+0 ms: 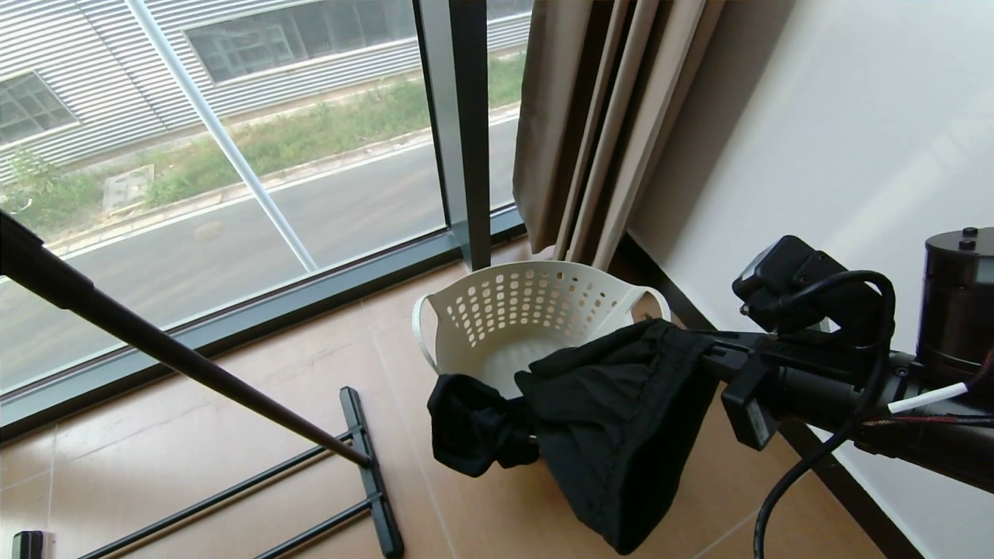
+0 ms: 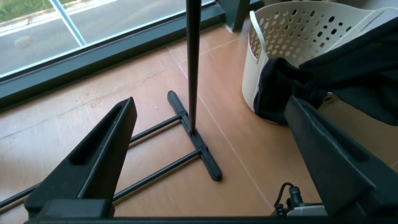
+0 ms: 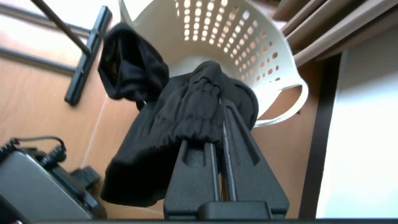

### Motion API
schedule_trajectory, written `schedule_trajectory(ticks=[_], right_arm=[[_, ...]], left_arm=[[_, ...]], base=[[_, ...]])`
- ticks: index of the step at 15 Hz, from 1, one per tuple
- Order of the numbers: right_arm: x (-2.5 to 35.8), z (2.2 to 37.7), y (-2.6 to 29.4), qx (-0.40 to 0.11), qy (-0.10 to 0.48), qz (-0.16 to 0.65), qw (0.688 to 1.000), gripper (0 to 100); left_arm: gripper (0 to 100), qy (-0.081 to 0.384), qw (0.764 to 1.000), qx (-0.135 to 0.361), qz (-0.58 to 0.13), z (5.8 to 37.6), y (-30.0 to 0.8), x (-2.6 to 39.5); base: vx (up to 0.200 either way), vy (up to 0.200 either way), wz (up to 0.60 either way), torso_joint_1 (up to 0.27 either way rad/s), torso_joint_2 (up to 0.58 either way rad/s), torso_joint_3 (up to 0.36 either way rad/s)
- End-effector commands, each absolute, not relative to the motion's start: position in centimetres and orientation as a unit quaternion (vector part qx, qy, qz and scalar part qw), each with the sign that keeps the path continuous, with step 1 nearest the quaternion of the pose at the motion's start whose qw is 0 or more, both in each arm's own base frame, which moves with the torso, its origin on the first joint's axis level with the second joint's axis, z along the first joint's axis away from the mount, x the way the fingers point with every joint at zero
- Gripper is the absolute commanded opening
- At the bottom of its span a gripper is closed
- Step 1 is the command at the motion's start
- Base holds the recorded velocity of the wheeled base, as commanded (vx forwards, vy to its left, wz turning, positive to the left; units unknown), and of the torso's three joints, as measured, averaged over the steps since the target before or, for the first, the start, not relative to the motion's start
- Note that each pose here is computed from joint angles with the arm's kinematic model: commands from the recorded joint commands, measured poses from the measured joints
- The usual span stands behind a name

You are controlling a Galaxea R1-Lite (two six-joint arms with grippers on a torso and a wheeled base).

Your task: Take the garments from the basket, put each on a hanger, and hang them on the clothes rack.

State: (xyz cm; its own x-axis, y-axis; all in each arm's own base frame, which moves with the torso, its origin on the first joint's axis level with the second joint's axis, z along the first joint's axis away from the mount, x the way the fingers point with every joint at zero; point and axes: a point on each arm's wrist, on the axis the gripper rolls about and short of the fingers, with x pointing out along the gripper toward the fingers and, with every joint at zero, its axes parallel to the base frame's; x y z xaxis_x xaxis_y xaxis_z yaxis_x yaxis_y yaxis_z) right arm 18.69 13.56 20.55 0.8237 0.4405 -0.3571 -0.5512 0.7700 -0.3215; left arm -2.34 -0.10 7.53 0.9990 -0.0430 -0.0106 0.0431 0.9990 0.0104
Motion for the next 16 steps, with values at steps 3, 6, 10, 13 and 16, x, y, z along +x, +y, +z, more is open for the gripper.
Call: schedule_trajectory(ticks=[3, 6, 10, 13, 16], right_arm=[[19.1, 20.2, 14.2, -0.213, 0.138, 0.273, 0.928, 0], [19.2, 19.9, 14.2, -0.216, 0.143, 0.272, 0.927, 0], [19.1, 19.9, 14.2, -0.215, 0.142, 0.272, 0.927, 0], [19.1, 20.0, 14.0, -0.214, 0.140, 0.270, 0.928, 0], [19.0, 19.9, 13.9, -0.215, 0.143, 0.270, 0.928, 0]], left_arm=[[100, 0.006, 1.000, 0.006, -0.021, 7.5, -0.1, -2.3], [100, 0.006, 1.000, 0.008, -0.022, 7.5, -0.1, -2.3], [100, 0.006, 1.000, 0.008, -0.024, 7.5, -0.1, -2.3], [100, 0.006, 1.000, 0.008, -0.023, 7.5, -0.1, -2.3], [100, 0.006, 1.000, 0.008, -0.023, 7.5, -0.1, -2.3]], base=[[0.000, 0.000, 0.00, 0.002, -0.02, 0.177], [0.000, 0.000, 0.00, 0.045, -0.30, -0.058], [0.000, 0.000, 0.00, 0.106, -0.43, -0.132], [0.000, 0.000, 0.00, 0.137, -0.47, -0.132], [0.000, 0.000, 0.00, 0.167, -0.48, -0.123]])
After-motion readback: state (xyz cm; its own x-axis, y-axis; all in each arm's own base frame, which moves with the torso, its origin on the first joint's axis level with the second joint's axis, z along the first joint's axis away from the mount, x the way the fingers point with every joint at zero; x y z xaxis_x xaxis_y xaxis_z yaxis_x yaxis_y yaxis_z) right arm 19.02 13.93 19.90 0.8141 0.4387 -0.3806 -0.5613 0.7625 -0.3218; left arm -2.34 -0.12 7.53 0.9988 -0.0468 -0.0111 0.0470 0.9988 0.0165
